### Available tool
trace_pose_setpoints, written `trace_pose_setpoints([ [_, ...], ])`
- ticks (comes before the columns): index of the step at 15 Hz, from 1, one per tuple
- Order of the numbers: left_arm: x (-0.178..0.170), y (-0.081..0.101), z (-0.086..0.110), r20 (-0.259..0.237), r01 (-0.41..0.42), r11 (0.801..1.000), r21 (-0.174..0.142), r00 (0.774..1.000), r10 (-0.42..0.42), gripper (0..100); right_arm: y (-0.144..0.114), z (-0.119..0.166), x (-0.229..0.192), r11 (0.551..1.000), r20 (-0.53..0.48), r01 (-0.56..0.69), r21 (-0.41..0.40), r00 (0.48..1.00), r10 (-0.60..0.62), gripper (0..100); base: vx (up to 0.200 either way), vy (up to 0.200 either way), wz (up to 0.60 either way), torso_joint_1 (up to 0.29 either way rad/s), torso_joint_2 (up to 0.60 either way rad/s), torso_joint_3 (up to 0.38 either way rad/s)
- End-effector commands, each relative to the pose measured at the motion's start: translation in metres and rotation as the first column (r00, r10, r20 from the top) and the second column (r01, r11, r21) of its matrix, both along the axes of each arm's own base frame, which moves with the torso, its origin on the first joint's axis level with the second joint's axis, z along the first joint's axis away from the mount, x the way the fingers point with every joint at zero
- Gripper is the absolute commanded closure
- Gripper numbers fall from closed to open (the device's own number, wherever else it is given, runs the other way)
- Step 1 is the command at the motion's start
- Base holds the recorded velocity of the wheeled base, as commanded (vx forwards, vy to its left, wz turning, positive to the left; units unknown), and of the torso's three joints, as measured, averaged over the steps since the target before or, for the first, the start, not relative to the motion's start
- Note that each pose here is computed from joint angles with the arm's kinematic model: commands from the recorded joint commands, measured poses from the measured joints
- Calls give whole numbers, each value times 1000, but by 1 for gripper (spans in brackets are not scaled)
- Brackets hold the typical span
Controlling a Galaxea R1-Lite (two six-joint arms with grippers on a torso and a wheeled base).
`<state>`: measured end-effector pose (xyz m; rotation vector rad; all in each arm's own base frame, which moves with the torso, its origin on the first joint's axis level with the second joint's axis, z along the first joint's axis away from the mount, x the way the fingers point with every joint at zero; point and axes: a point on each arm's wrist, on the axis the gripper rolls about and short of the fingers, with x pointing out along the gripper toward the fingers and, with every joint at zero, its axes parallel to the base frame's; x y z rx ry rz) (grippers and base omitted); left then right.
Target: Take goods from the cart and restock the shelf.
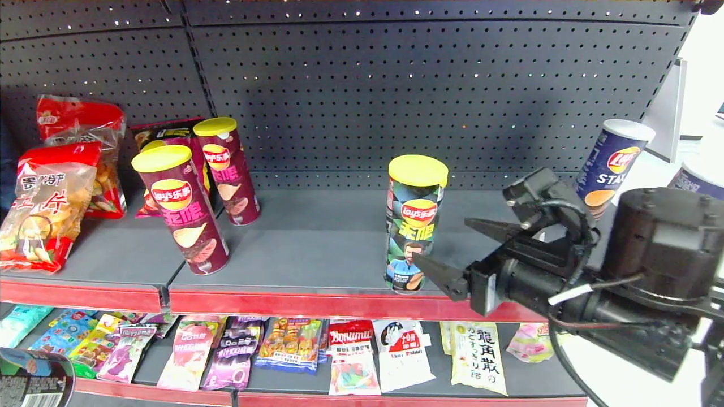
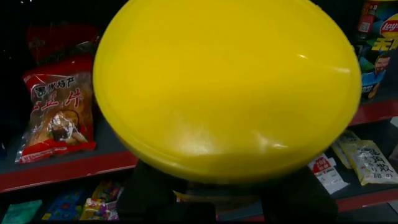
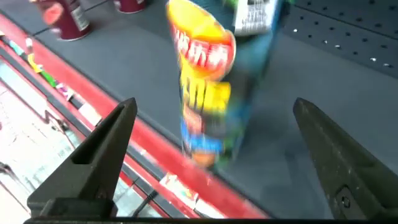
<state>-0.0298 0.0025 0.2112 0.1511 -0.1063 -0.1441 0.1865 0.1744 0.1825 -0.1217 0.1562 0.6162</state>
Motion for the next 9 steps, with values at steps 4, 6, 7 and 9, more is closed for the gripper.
trace_pose_setpoints([
  [4,9,-1,5,-38,-1,1000,4,999,2,100,-86,4,-62,998,87,68,15,994,-69,0,0,0,0,0,0,0],
  [6,13,-2,8,-50,2,1000,6,999,-1,100,-117,3,-73,989,76,145,6,986,-145,0,0,0,0,0,0,0],
  [7,18,-2,13,-60,17,1000,7,998,-17,100,-143,2,-96,977,59,213,-13,976,-212,0,0,0,0,0,0,0],
  [9,23,-4,18,-79,60,998,10,995,-59,100,-166,-6,-155,954,33,295,-42,955,-294,0,0,0,0,0,0,0],
])
